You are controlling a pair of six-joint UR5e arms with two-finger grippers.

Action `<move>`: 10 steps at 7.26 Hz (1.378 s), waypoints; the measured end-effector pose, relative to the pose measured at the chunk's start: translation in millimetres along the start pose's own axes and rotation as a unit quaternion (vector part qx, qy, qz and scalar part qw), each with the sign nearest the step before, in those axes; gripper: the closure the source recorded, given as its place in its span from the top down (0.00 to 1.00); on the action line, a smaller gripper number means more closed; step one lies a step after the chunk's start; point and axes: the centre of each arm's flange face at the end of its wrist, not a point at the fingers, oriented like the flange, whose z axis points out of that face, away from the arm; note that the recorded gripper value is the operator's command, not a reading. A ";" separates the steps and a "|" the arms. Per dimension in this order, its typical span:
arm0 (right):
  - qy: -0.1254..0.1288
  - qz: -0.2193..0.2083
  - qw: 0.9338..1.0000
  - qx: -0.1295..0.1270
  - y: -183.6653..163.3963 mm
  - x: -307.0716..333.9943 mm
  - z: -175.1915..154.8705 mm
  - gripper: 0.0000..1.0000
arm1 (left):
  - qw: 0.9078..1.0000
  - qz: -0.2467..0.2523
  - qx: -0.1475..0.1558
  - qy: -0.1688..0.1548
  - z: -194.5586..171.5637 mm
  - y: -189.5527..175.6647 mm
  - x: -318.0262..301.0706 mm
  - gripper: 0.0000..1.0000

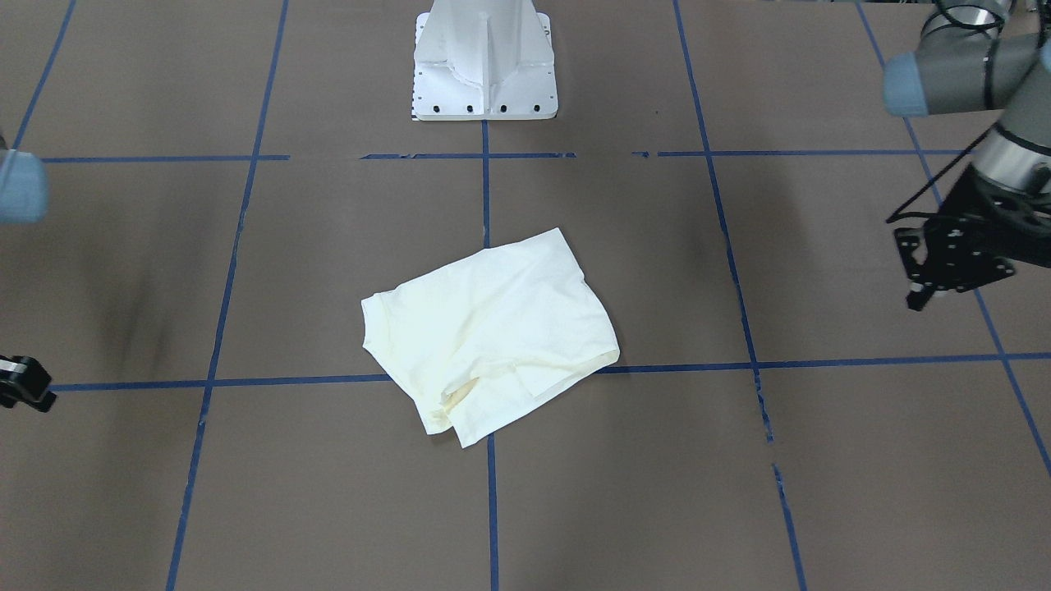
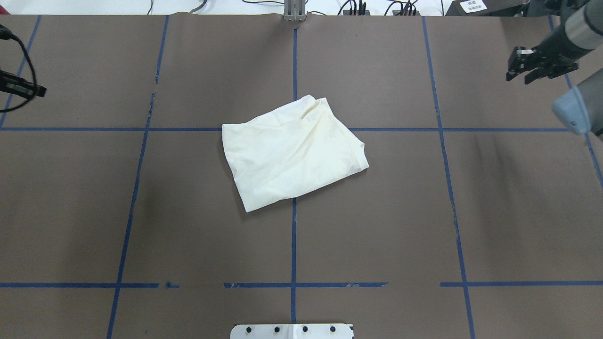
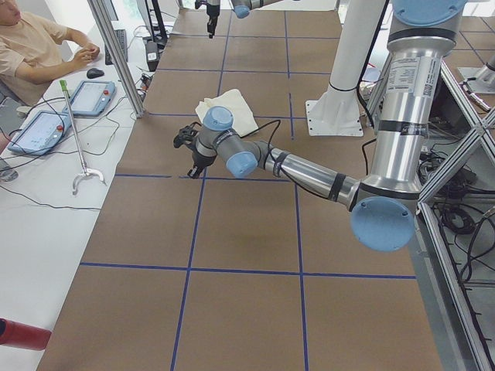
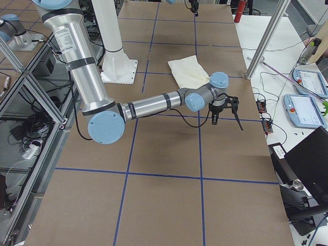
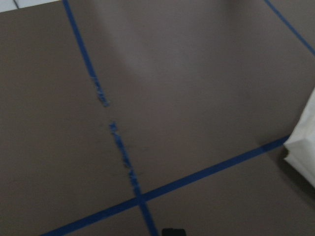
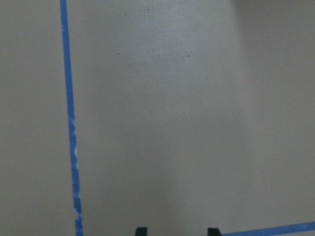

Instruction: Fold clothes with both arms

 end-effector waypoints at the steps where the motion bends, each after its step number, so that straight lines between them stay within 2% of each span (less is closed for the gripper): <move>1: 0.007 -0.018 1.000 -0.013 12.9 37.2 -22.6 1.00 | 1.000 -0.001 -0.014 -0.003 -18.6 6.7 -57.9 1.00; 3: 0.014 -0.031 0.999 -0.022 70.4 99.8 -49.9 1.00 | 1.000 -0.005 -0.029 -0.009 -36.2 29.8 -140.4 1.00; 5: 0.021 -0.035 0.999 -0.029 117.7 136.4 -61.5 1.00 | 0.998 -0.034 -0.050 -0.018 -42.0 44.5 -178.5 1.00; 7: 0.025 -0.034 0.999 -0.032 126.0 144.1 -60.6 1.00 | 0.996 -0.059 -0.065 -0.021 -52.0 55.3 -187.7 1.00; 10: 0.027 -0.030 0.999 -0.036 127.5 149.8 -56.1 1.00 | 0.996 -0.065 -0.061 -0.023 -66.1 90.1 -183.2 1.00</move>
